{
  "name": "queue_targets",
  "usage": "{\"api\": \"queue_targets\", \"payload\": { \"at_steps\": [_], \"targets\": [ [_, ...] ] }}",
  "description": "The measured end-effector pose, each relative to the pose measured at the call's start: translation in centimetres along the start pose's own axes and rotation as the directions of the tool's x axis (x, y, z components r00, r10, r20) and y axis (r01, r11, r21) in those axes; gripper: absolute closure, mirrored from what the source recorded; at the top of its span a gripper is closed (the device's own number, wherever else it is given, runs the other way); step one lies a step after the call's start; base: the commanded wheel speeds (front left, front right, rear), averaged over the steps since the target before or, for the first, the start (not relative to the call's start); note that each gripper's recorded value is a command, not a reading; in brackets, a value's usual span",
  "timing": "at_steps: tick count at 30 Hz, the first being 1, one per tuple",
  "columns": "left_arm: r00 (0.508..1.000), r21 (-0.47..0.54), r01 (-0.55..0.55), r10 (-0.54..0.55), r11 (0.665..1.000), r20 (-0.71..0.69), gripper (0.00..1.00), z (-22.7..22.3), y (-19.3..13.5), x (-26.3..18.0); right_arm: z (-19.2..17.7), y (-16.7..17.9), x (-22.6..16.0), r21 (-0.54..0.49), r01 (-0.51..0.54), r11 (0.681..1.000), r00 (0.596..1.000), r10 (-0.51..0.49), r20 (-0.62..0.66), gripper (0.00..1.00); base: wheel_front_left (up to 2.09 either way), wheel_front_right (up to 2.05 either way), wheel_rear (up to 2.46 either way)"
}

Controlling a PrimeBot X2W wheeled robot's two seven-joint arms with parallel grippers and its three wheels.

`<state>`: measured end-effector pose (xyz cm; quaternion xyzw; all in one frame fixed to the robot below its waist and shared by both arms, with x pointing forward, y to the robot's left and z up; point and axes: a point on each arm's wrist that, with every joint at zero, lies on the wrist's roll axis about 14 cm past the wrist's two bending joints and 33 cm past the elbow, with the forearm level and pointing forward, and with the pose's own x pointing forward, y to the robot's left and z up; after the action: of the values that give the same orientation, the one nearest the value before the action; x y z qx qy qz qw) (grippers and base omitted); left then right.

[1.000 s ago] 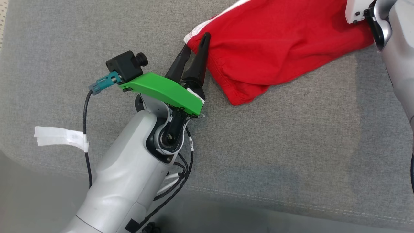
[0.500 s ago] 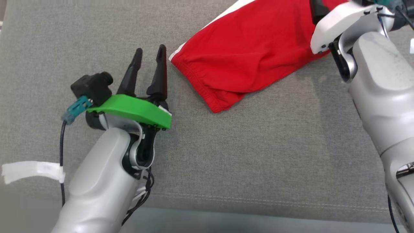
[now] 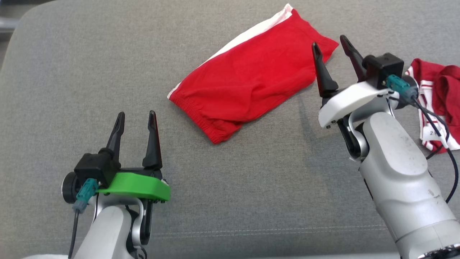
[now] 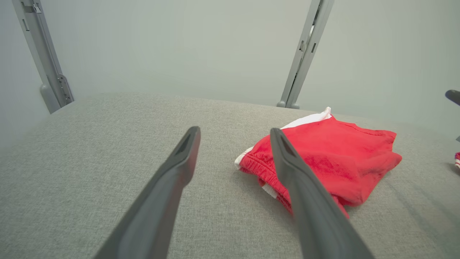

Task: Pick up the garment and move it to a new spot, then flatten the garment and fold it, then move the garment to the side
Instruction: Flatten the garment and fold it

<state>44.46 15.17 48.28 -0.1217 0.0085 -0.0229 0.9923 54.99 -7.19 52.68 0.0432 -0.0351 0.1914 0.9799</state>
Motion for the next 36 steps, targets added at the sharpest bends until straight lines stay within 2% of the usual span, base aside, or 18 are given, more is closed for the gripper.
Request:
{"api": "queue_targets", "payload": {
  "at_steps": [9, 13, 17, 25, 30, 36],
  "targets": [
    [0.997, 0.074, 0.043, -0.047, 0.996, 0.055, 0.0, 1.3, -2.3, -3.3, 1.5, -2.1, -5.3, 0.026, 0.108, 0.994, 0.994, -0.109, 0.025, 0.0, 0.0, 0.0, 0.0],
    [0.994, 0.095, 0.067, -0.074, 0.993, 0.074, 0.0, 1.7, -3.4, -4.4, 2.0, -3.0, -6.6, 0.04, 0.146, 0.988, 0.989, -0.148, 0.029, 0.0, 0.0, 0.0, 0.0],
    [0.991, 0.108, 0.081, -0.092, 0.991, 0.095, 0.0, 2.2, -4.1, -4.7, 0.9, -3.9, -6.8, 0.096, 0.185, 0.978, 0.983, -0.185, -0.005, 0.0, 0.0, 0.0, 0.0],
    [0.992, 0.113, 0.091, -0.101, 0.989, 0.081, 0.0, 1.6, -4.6, -5.0, -1.5, -7.1, -4.2, 0.126, 0.259, 0.958, 0.963, -0.246, -0.111, 0.0, 0.0, 0.0, 0.0],
    [0.995, 0.124, 0.077, -0.084, 0.989, 0.052, 0.0, 0.6, -3.6, -4.5, -4.5, -8.0, -0.1, 0.082, 0.252, 0.964, 0.938, -0.223, -0.265, 0.0, 0.0, 0.0, 0.0],
    [0.998, 0.145, 0.05, -0.054, 0.988, 0.028, 0.0, -0.3, -2.2, -3.6, -8.0, -7.6, 2.8, 0.047, 0.22, 0.974, 0.898, -0.183, -0.399, 0.0, 0.0, 0.0, 0.0]
  ]
}}
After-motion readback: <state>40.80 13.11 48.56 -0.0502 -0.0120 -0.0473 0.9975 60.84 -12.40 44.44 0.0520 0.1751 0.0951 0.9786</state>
